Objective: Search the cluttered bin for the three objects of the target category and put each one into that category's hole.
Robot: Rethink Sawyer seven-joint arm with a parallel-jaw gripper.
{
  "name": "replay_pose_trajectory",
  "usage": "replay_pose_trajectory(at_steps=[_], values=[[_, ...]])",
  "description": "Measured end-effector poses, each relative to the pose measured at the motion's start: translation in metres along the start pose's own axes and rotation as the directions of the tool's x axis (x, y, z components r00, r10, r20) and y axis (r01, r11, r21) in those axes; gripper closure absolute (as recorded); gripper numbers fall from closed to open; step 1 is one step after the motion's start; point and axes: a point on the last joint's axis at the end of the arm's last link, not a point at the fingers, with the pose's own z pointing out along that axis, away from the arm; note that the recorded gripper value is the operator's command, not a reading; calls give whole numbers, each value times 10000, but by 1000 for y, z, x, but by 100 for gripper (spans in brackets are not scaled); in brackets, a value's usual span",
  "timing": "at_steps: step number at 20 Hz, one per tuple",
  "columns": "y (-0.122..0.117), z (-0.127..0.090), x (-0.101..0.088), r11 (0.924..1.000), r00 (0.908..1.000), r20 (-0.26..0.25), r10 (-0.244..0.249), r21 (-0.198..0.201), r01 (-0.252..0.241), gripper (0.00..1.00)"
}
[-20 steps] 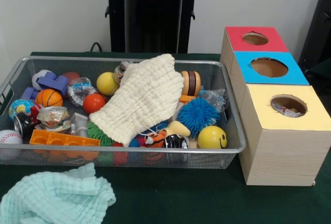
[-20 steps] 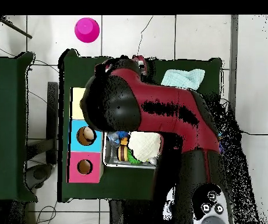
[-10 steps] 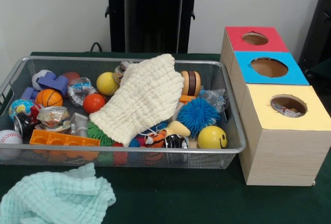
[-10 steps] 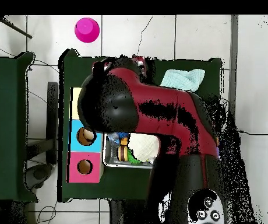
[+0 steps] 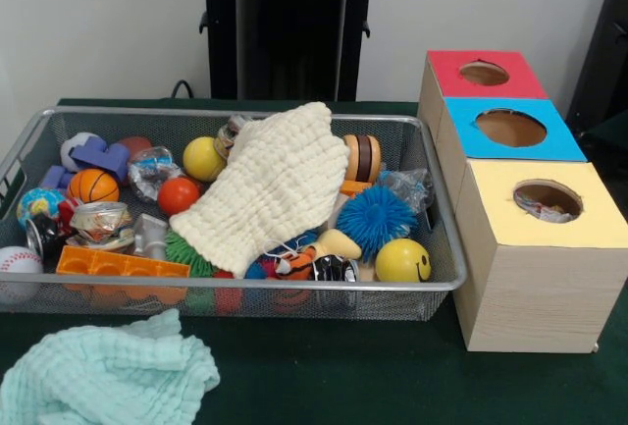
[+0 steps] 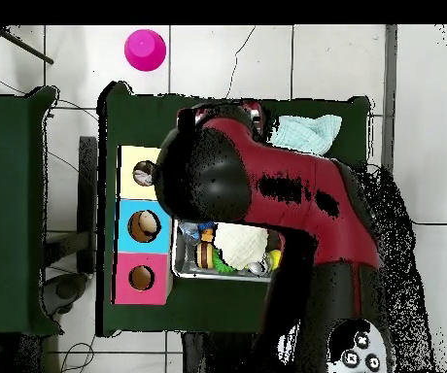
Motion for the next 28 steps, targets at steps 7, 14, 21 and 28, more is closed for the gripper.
replay_pose_trajectory(at_steps=[7, 14, 21, 28], values=[[-11, 20, 29, 9998, 9980, -610, 191, -18, -193, 0], [-35, 45, 68, 9981, 9909, -1197, 608, 44, -607, 0], [-59, 81, 120, 9964, 9858, -1467, 820, 342, -778, 0], [-46, 109, 171, 9990, 9774, -2076, 407, 248, -363, 0]])
